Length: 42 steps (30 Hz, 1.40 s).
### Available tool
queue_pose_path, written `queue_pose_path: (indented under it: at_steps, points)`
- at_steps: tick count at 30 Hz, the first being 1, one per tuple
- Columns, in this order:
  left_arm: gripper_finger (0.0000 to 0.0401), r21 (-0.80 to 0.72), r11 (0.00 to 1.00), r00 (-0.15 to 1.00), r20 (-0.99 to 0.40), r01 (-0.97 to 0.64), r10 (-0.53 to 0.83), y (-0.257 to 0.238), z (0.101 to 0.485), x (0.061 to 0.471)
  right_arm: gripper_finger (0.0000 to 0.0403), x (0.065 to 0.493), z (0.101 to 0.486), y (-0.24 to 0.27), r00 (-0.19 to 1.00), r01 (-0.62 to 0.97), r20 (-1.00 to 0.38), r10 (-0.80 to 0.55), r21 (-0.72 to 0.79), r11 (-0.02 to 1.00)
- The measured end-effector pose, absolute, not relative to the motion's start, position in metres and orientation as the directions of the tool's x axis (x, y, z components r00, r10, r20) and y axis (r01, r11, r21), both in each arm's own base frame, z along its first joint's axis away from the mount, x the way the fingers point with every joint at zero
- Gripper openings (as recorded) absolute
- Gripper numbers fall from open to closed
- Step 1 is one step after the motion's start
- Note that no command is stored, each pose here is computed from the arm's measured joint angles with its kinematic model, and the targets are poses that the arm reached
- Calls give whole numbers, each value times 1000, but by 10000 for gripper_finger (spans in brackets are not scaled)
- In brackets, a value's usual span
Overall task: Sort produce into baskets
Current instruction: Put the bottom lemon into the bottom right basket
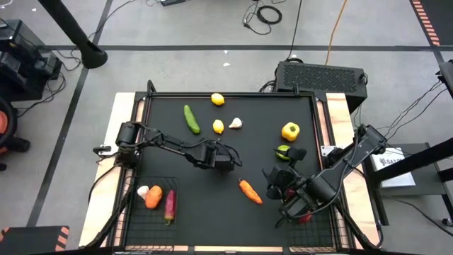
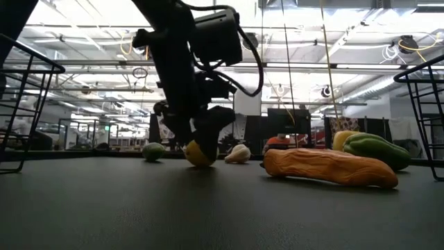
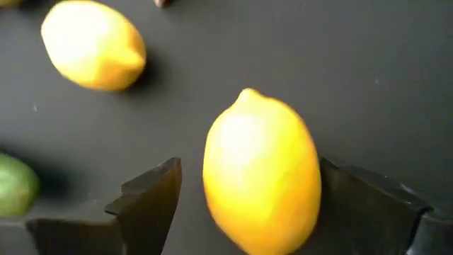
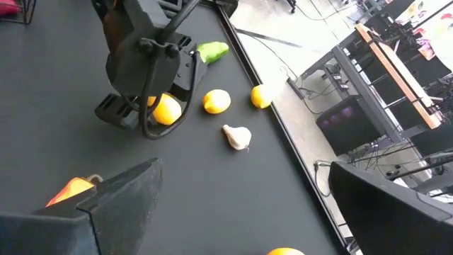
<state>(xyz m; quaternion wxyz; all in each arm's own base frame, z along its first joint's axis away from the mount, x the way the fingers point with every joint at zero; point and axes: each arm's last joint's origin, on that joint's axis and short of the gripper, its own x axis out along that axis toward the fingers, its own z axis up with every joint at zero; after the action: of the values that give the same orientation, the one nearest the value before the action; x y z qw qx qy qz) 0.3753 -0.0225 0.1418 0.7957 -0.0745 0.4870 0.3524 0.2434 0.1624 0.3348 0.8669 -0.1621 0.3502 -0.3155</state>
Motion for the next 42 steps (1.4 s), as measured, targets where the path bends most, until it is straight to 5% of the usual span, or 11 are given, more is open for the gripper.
queue_pose_path:
  at_steps: [12,20,29,34,42]
  points:
    - [236,190,783,325,-833,-592,448,-35,143,378,393,243,335,162,555,433,-505,-661,-502,748]
    - [237,165,826,393,-818,-539,420,-52,160,387,393,243,334,163,551,425,-527,-647,-490,761]
    - [238,49,910,641,-694,-412,327,-94,225,412,393,243,334,169,556,394,-586,-589,-438,808]
    - [238,-26,958,803,-551,-286,225,-121,248,424,393,235,352,180,689,371,-500,-525,-379,848]
    - [238,-49,987,908,-401,-151,119,-151,262,426,391,187,401,187,853,357,-287,-436,-288,889]
